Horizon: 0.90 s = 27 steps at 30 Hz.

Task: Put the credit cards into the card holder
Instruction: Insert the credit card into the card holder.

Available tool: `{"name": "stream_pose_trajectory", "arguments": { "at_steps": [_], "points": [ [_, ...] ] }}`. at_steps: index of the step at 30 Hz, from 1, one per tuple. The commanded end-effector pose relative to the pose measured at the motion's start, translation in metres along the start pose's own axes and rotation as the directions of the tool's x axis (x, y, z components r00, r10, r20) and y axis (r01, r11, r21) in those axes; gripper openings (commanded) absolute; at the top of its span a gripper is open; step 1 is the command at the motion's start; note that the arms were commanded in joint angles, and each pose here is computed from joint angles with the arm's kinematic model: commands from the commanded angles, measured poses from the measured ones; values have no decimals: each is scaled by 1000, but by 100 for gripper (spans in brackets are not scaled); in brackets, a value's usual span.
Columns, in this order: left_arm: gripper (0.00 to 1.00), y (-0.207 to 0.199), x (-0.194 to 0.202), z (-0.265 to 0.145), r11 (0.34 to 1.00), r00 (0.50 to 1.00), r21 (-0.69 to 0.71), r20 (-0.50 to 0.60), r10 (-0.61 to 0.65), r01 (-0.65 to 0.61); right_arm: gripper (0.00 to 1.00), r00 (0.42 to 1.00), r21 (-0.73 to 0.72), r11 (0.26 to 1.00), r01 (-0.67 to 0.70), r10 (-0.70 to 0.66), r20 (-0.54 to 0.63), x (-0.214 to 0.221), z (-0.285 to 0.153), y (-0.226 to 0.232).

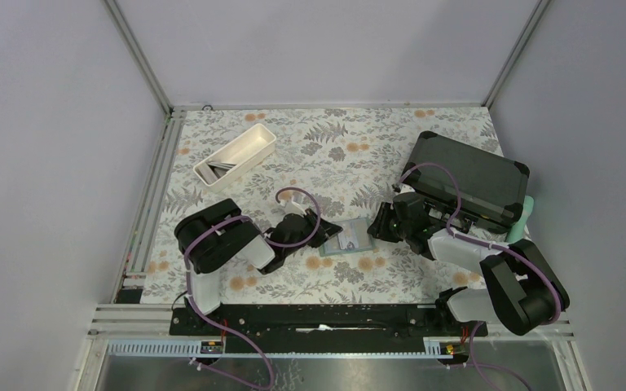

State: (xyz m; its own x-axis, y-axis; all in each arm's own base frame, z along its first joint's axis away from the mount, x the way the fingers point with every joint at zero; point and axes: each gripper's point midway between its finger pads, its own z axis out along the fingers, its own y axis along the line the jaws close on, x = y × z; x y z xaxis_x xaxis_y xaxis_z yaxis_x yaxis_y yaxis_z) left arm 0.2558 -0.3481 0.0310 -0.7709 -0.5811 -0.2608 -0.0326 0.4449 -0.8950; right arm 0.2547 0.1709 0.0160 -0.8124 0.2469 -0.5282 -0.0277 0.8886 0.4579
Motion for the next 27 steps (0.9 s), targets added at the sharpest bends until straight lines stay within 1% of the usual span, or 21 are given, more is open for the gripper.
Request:
{"name": "stream_pose_trajectory", "arguments": {
  "at_steps": [1,6,10,12,17,21,24,27],
  "points": [
    [19,3,4,2,999,999,-18,-16,38,-39,38,1000,30,1000,2,-2,7,-3,-3,-5],
    [36,3,2,3,995,996,-47,-24,83,-85,37,1000,38,999,1,-1,9,-2,-3,-7],
    [46,3,-1,1,989,992,-78,-23,122,-123,31,1000,41,999,-1,1,13,-3,-3,-8],
    [49,4,-3,-1,985,990,-98,-21,137,-139,27,1000,46,999,-2,2,15,-3,-3,-9],
    [60,5,-7,-4,974,984,-141,-20,176,-177,19,1000,56,998,-7,6,15,-3,-2,-10],
    [64,2,-10,-7,969,982,-158,-25,188,-190,10,1000,64,998,-10,9,8,-1,0,-12],
    [68,2,-10,-9,966,981,-174,-32,191,-194,6,1000,64,998,-10,10,10,-2,-1,-12],
    [70,2,-11,-12,962,981,-192,-35,191,-194,5,1000,63,998,-9,8,10,-2,-1,-12]
  ]
}}
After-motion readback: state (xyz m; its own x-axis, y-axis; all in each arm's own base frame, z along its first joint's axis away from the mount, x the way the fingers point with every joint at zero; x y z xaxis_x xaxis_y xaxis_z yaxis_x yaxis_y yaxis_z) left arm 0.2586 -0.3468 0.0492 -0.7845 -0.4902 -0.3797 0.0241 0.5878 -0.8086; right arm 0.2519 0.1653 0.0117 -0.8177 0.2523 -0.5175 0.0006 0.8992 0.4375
